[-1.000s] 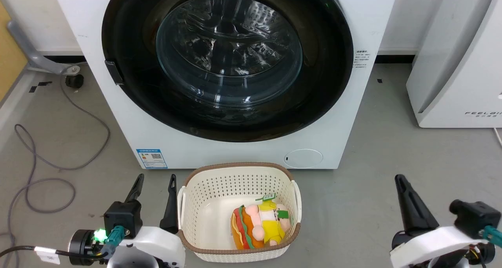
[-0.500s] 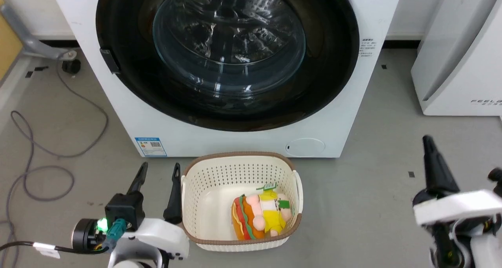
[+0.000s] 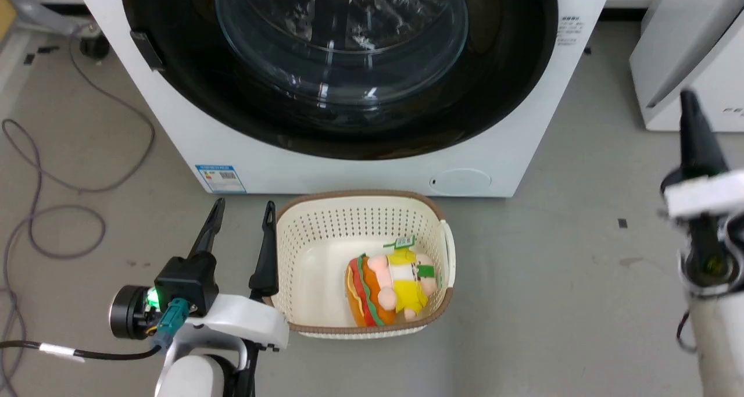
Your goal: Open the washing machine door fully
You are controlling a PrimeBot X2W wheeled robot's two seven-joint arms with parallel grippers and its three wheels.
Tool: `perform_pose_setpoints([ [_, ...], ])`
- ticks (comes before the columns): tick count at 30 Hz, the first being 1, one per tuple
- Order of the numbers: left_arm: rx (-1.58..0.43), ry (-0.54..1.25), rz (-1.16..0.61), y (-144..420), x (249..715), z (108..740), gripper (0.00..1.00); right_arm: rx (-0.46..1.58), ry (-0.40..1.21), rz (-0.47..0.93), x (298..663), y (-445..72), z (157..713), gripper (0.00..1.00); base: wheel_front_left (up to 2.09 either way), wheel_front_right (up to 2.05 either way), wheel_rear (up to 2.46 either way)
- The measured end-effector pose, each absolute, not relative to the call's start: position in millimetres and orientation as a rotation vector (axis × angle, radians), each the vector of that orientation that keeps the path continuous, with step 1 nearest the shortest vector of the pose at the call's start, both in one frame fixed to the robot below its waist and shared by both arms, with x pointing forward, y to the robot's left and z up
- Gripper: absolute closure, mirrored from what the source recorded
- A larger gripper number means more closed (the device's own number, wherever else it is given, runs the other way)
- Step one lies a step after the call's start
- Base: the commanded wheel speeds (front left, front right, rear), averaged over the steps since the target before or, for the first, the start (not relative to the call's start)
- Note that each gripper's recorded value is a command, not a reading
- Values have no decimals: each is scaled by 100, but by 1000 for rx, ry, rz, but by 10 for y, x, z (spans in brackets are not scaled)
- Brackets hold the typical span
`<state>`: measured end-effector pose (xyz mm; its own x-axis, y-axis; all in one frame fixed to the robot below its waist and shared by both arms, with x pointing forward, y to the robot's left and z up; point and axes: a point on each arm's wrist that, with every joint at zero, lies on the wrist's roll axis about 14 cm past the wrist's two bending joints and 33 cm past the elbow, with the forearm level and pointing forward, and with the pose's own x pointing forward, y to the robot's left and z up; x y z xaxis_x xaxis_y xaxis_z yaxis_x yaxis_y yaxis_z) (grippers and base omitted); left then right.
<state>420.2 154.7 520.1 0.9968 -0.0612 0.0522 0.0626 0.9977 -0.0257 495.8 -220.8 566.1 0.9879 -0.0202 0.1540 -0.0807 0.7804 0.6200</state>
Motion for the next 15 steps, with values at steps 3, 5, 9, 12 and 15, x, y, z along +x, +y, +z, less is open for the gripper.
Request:
perform_pose_setpoints([
  [3, -28, -52, -66, 1534, 4264, 5180, 0, 679, -163, 52, 5184, -2193, 5759, 100, 0, 0, 0],
  [5, -29, -56, -68, 1527, 4308, 5173, 0, 682, -165, 66, 5335, -2172, 5826, 100, 0, 0, 0],
  [9, -36, -61, -70, 1521, 4385, 5153, 0, 678, -161, 97, 5633, -2102, 5955, 100, 0, 0, 0],
  [12, -41, -61, -71, 1519, 4427, 5125, 0, 666, -139, 127, 5844, -2002, 6026, 100, 0, 0, 0],
  [15, -46, -59, -73, 1513, 4465, 5094, 0, 652, -104, 168, 6043, -1854, 6087, 100, 0, 0, 0],
])
